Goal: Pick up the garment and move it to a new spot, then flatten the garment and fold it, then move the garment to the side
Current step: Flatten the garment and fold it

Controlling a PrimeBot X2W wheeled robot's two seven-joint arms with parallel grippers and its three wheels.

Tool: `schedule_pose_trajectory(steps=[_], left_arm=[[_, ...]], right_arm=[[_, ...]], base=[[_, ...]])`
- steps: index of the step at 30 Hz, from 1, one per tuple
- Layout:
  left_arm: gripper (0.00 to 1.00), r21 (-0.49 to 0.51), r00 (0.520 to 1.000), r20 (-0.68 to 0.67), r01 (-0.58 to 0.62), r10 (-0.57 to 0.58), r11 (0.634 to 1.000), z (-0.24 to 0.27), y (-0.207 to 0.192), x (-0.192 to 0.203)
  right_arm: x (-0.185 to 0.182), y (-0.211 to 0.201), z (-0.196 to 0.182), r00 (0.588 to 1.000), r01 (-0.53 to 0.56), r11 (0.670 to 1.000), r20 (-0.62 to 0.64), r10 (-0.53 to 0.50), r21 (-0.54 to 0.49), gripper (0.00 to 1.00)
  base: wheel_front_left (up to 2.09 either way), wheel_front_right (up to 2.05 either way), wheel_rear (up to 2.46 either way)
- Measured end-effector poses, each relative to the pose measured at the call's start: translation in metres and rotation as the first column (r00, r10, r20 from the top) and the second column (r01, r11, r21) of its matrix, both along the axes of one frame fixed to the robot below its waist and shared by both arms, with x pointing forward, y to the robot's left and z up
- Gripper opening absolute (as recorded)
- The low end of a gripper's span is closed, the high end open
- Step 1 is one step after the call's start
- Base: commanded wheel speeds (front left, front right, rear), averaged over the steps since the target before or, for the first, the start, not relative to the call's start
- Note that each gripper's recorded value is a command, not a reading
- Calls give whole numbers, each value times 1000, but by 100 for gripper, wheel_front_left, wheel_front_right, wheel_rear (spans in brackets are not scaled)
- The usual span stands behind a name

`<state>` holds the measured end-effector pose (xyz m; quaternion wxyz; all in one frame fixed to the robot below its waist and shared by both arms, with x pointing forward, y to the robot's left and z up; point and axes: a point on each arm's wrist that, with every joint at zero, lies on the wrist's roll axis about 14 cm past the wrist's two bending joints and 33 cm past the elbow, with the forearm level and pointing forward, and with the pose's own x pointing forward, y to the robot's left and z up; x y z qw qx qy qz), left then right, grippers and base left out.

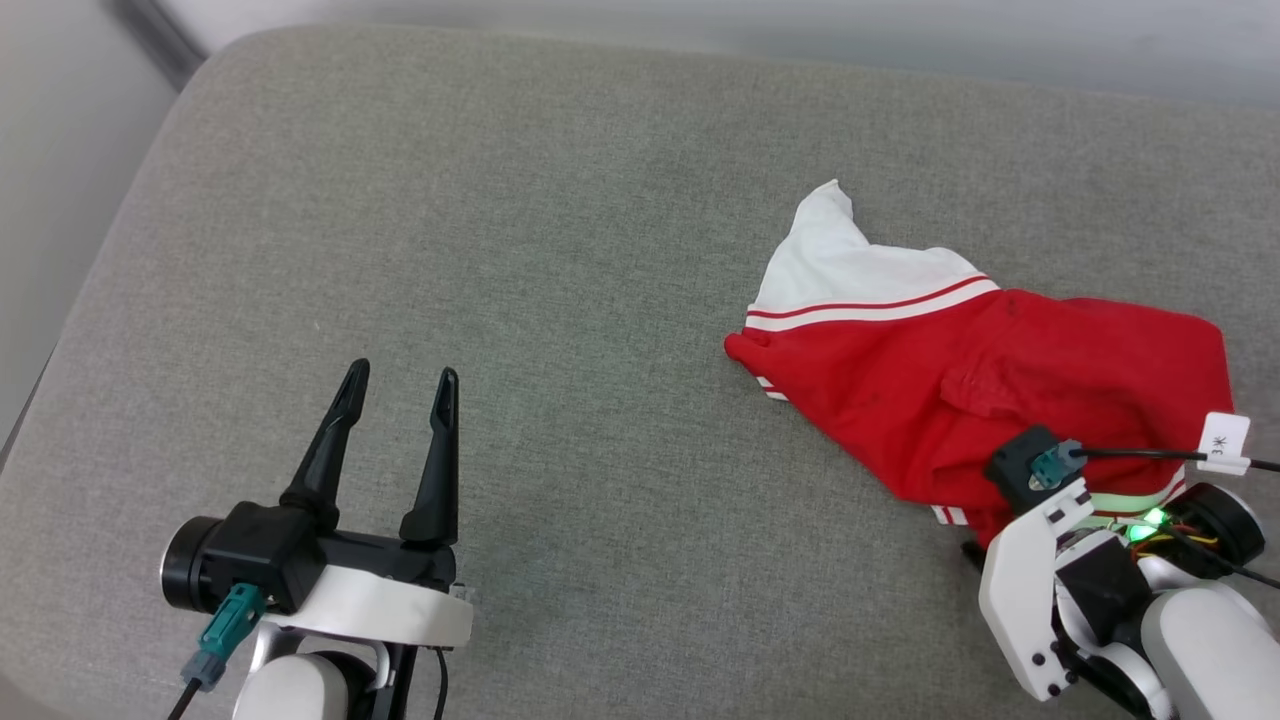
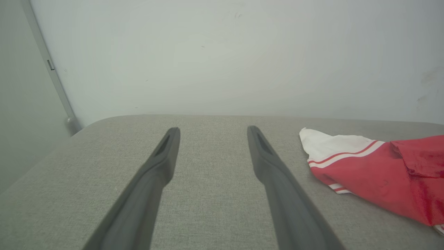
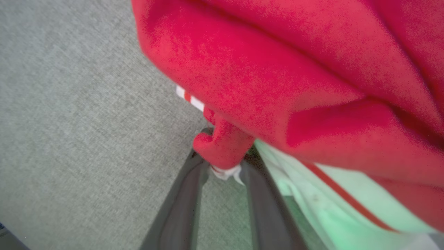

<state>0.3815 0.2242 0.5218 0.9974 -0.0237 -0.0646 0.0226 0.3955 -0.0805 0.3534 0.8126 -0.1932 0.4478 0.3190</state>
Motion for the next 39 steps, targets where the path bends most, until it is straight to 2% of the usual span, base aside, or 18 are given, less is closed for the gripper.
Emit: schedule_pose_trajectory(steps=[3, 6, 10, 14, 17, 21, 23, 28, 30, 32, 33, 35, 39], left_arm=[[100, -6, 1000, 7, 12, -12, 1000, 2, -3, 0], [100, -8, 999, 22, 29, -29, 1000, 7, -7, 1], [100, -17, 998, 42, 57, -57, 998, 12, -16, -1], [100, -24, 994, 63, 91, -89, 996, 18, -26, -1], [100, -29, 992, 68, 113, -110, 993, 20, -34, -1], [100, -35, 988, 70, 143, -140, 989, 20, -44, 1], [100, -36, 986, 72, 156, -153, 987, 20, -48, 3], [100, -20, 981, 79, 177, -175, 984, 22, -53, 8], [100, -21, 980, 84, 184, -182, 983, 24, -56, 10], [100, -19, 977, 88, 196, -194, 980, 25, -60, 12], [100, -19, 975, 90, 204, -201, 979, 25, -63, 13], [100, -20, 972, 92, 220, -217, 975, 25, -69, 16], [100, -7, 959, 88, 272, -270, 962, 24, -85, 21]], right_arm=[[-6, -4, 2, 1000, -21, 1000, 0, 21, -10, 0], [-15, -22, 6, 998, -57, 996, 6, 57, -73, 0], [-33, -69, 10, 998, -59, 979, -18, 57, -194, 0], [-47, -129, 17, 999, -30, 940, -34, 20, -340, 0], [-52, -152, 22, 1000, 6, 929, -21, -15, -370, 0], [-59, -160, 21, 999, 46, 936, 0, -49, -350, 0], [-49, -160, 27, 996, 60, 941, 82, -34, -332, 100], [-33, -143, 44, 970, 156, 974, 213, -120, -162, 100], [-24, -143, 60, 945, 177, 979, 295, -140, -104, 100], [-15, -144, 78, 905, 230, 973, 367, -216, 7, 100], [-12, -142, 87, 880, 250, 965, 397, -259, 77, 100], [-6, -139, 109, 813, 290, 926, 449, -371, 241, 100], [1, -149, 159, 632, 288, 828, 555, -542, 481, 100]], base=[[0, 0, 0], [0, 0, 0], [0, 0, 0], [0, 0, 0], [0, 0, 0], [0, 0, 0], [0, 0, 0], [0, 0, 0], [0, 0, 0], [0, 0, 0], [0, 0, 0], [0, 0, 0], [0, 0, 0]])
